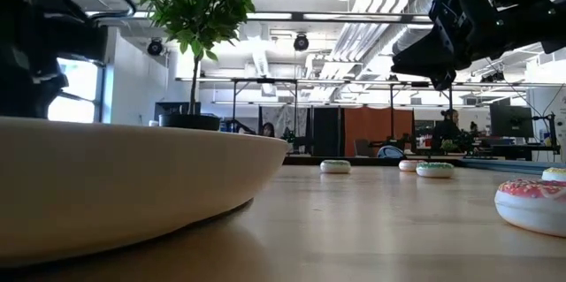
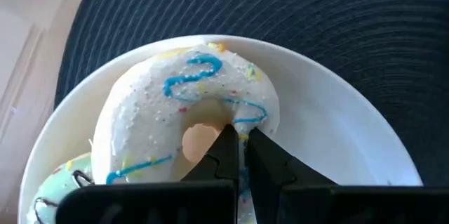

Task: Pick & Place donuts
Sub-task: Put the large white donut on the white plate

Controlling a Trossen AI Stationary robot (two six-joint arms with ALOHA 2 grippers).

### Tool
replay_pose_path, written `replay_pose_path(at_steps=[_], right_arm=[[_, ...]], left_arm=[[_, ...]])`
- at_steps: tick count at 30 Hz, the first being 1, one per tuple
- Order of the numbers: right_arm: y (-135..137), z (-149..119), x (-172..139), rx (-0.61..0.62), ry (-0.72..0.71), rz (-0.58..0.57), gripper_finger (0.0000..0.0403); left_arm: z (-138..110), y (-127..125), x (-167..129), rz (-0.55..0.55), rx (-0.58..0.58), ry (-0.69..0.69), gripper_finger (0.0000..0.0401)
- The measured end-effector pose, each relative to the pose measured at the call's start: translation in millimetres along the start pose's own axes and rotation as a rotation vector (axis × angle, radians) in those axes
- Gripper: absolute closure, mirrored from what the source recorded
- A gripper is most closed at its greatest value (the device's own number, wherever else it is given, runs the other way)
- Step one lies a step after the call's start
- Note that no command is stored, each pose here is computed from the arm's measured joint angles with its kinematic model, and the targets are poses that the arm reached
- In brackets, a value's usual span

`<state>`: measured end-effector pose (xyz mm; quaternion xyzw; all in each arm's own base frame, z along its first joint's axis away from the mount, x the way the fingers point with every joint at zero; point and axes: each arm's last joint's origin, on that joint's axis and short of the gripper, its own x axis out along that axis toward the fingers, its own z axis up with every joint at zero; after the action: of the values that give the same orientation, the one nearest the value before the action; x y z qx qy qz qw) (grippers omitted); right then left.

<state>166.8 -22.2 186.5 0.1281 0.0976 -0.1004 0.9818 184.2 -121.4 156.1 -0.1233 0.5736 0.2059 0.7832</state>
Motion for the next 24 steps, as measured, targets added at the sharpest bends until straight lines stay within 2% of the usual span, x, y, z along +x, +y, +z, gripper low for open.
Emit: replay_pose_path(at_steps=[6, 17, 20, 24], right_arm=[[0.0, 0.0, 0.8, 0.002, -0.001, 0.000, 0.0289], [0.3, 1.2, 1.3, 0.003, -0.015, 0.003, 0.0289], [0.3, 1.1, 1.3, 0.003, -0.014, 0.003, 0.0289], [0.4, 1.3, 1.3, 0.003, -0.016, 0.007, 0.0289]], left_arm=[[0.9, -0.8, 1.4, -0.005, -0.036, -0.037, 0.0382], [3.8, -4.6, 1.6, -0.032, -0.048, -0.083, 0.0267], [5.1, -5.0, -0.5, -0.020, -0.042, -0.088, 0.0247], [12.0, -13.1, -12.8, -0.067, 0.002, -0.054, 0.0239]])
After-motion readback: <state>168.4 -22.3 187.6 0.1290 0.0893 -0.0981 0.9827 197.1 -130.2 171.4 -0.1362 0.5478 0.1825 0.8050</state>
